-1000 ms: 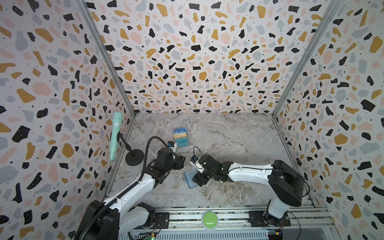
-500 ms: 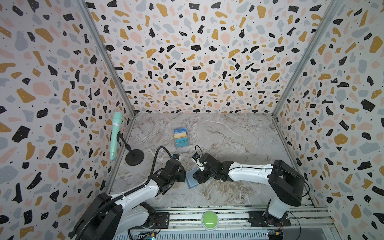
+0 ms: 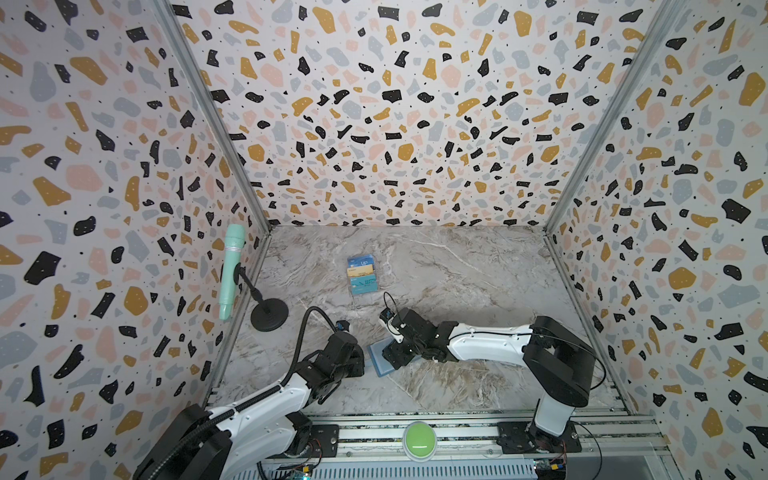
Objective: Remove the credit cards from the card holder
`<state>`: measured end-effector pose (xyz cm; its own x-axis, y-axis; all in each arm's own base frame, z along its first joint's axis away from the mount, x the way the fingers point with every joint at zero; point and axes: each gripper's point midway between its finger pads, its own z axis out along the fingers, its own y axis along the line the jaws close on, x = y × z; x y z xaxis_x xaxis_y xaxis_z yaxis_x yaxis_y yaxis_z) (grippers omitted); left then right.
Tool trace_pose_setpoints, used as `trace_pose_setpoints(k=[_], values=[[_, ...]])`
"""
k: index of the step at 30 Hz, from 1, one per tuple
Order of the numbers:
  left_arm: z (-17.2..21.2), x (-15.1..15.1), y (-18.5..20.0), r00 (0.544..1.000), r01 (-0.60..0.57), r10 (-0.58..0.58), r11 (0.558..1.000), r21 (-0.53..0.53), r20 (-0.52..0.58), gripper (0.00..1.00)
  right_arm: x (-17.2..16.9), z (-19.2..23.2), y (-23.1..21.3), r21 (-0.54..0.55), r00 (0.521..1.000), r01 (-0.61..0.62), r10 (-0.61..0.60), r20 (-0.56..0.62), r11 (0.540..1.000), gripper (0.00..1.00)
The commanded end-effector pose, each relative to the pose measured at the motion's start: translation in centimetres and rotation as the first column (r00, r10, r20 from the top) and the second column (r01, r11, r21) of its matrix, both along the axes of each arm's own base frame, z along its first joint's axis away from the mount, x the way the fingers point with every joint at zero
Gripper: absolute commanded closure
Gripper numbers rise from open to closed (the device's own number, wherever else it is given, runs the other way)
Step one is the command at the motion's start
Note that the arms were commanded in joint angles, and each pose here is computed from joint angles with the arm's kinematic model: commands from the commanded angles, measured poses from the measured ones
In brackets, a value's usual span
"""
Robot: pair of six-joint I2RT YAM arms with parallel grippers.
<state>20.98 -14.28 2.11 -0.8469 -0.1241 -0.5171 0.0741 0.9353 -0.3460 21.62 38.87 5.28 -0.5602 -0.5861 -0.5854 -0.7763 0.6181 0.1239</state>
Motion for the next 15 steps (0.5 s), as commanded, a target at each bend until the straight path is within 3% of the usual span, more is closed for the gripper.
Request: trace_pose_setpoints(k=[1, 15], values=[[-0.9, -0.6, 0.0, 0.999, 0.012, -0.012, 1.000, 0.005, -0.033, 0.71, -0.2, 0.5, 0.7, -0.013, 1.000, -0.009, 0.009, 0.008, 1.000, 0.15], [-1.6, -1.1, 0.0, 0.999, 0.028, -0.028, 1.000, 0.006, -0.043, 0.71, 0.4, -2.1, -1.2, -0.179, 0.999, 0.032, -0.027, 0.031, 0.983, 0.25]])
